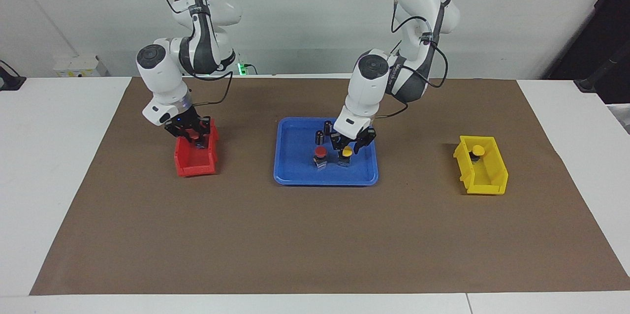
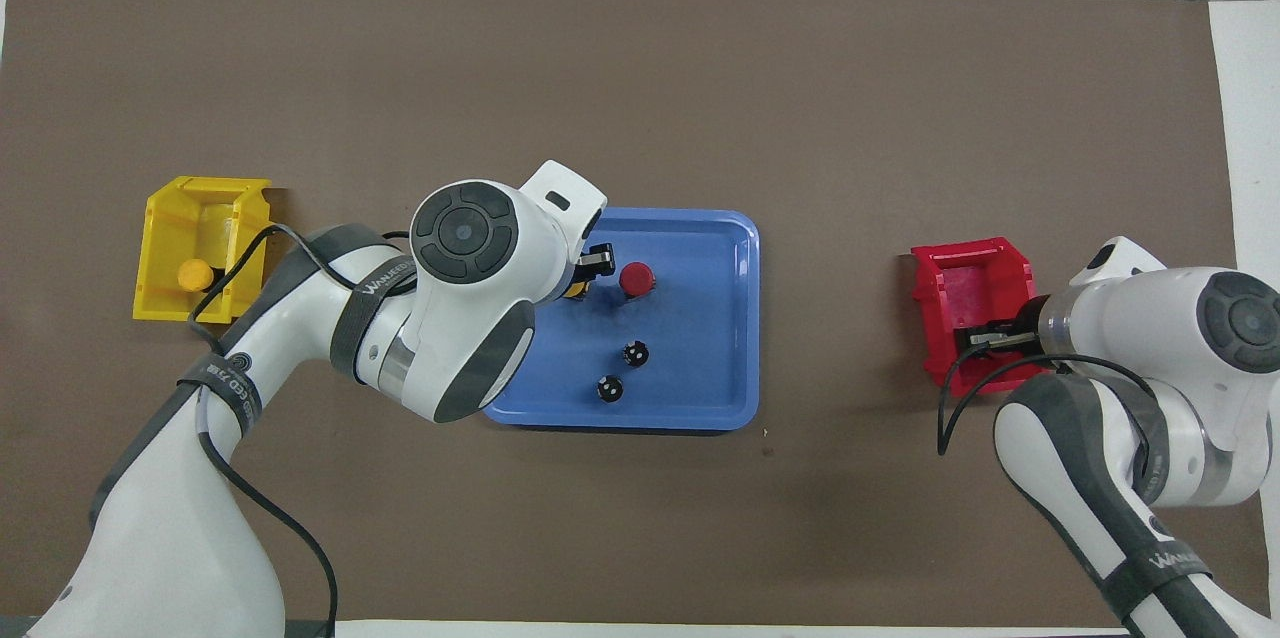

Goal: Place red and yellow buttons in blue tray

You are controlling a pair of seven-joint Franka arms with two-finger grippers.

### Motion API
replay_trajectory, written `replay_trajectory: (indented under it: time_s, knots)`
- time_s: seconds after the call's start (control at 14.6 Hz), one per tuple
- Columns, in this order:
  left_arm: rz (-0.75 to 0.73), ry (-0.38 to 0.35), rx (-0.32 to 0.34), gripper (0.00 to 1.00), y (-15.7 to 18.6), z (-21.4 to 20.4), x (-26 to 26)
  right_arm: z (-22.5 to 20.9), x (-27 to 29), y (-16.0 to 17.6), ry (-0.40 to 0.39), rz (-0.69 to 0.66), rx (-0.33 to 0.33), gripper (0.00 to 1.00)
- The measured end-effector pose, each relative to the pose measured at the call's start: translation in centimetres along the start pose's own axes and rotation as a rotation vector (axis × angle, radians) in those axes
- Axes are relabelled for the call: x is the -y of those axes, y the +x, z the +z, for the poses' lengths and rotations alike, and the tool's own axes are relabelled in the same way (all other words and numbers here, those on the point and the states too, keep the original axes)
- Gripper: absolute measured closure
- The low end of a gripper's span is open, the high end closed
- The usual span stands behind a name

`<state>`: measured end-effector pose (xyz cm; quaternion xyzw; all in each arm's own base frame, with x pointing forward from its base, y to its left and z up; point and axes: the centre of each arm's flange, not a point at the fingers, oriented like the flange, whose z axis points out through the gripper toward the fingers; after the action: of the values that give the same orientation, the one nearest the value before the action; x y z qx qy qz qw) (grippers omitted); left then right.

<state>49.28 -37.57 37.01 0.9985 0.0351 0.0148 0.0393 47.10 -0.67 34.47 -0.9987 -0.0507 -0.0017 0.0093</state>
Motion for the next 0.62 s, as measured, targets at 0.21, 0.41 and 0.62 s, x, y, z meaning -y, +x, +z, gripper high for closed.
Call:
replay_trajectory:
  time_s: [0.21, 0.41, 0.62]
  knots:
    - [-0.012, 0.061, 0.059, 0.0, 1.3, -6.5, 2.1, -6.2, -0.2, 2.9, 0.007, -0.018, 0.036, 0.63]
    - [0.042, 0.065, 0.043, 0.0, 5.3, -14.8, 11.8, -13.4, 2.0, 6.4, 0.005, -0.012, 0.039, 0.63]
    - [0.124, 0.062, 0.048, 0.0, 8.6, -16.6, 25.2, -16.7, 11.3, 10.3, 0.006, 0.076, -0.008, 0.63]
